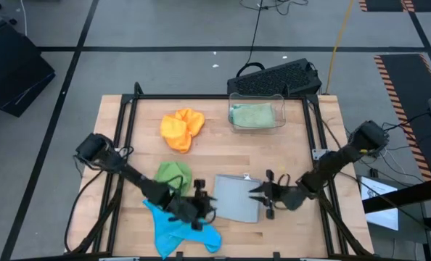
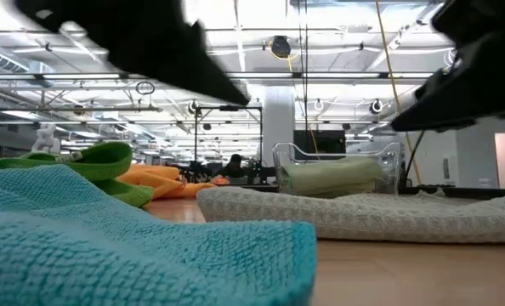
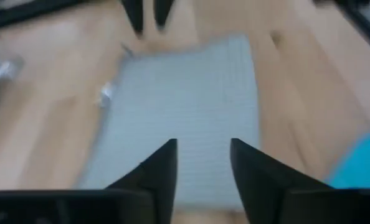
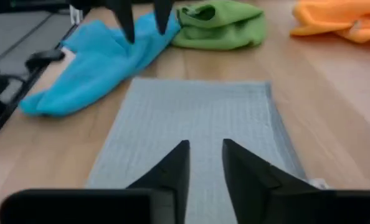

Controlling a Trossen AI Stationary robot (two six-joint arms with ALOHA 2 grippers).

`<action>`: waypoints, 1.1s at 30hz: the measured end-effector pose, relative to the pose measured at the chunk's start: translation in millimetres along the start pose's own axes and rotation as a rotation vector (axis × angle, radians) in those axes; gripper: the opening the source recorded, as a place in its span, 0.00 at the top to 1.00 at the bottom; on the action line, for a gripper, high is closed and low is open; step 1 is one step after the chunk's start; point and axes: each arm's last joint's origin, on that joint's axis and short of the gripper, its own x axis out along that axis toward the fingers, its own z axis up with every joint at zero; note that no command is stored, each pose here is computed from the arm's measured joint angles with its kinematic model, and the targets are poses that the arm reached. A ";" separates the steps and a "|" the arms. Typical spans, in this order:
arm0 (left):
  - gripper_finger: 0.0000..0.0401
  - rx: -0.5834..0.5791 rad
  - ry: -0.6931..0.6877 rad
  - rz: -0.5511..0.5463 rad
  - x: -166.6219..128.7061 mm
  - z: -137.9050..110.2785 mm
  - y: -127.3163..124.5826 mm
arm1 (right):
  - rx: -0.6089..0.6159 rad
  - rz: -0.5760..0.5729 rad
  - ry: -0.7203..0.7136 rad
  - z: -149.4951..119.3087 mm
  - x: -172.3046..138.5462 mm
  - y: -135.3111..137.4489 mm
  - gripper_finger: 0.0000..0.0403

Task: Fold microfiber towels
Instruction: Fold the gray microfiber towel

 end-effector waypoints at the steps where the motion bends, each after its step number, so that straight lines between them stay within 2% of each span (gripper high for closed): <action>1: 0.59 0.021 0.015 -0.010 -1.2 -4.9 -7.2 | 0.000 0.008 0.008 0.8 -2.2 5.9 0.75; 4: 0.51 0.034 -0.015 -0.037 3.9 -12.1 -25.7 | -0.014 0.041 0.028 -1.6 -12.2 18.5 0.67; 6: 0.47 0.085 -0.003 -0.026 5.0 -19.4 -33.2 | -0.024 0.076 0.032 -4.1 -13.3 28.3 0.63; 8: 0.45 0.090 -0.029 -0.028 15.1 -22.0 -38.8 | -0.078 0.089 0.055 -11.3 -14.8 35.0 0.61; 10: 0.44 0.156 0.022 0.008 21.6 -32.2 -36.5 | -0.110 0.105 0.066 -15.8 -11.2 43.7 0.59; 12: 0.44 0.147 -0.002 -0.004 34.1 -30.7 -37.7 | -0.142 0.112 0.083 -22.9 -10.4 50.4 0.56; 14: 0.44 0.176 0.034 -0.004 37.5 -36.9 -35.2 | -0.154 0.111 0.102 -28.8 -4.1 56.9 0.54; 16: 0.44 0.163 0.038 -0.042 46.5 -38.2 -34.4 | -0.169 0.115 0.113 -34.6 -2.5 61.5 0.50; 21: 0.44 0.137 0.084 -0.056 50.8 -41.6 -26.0 | -0.192 0.151 0.110 -43.3 4.3 71.4 0.44; 24: 0.49 0.124 0.097 -0.061 52.3 -41.6 -22.1 | -0.225 0.132 0.106 -47.6 8.0 71.9 0.43; 28: 0.62 0.106 0.114 -0.099 55.0 -41.9 -17.3 | -0.252 0.117 0.115 -53.2 12.3 71.4 0.45; 33: 0.79 0.095 0.122 -0.104 56.6 -42.4 -14.6 | -0.232 0.086 0.134 -57.9 19.4 66.7 0.56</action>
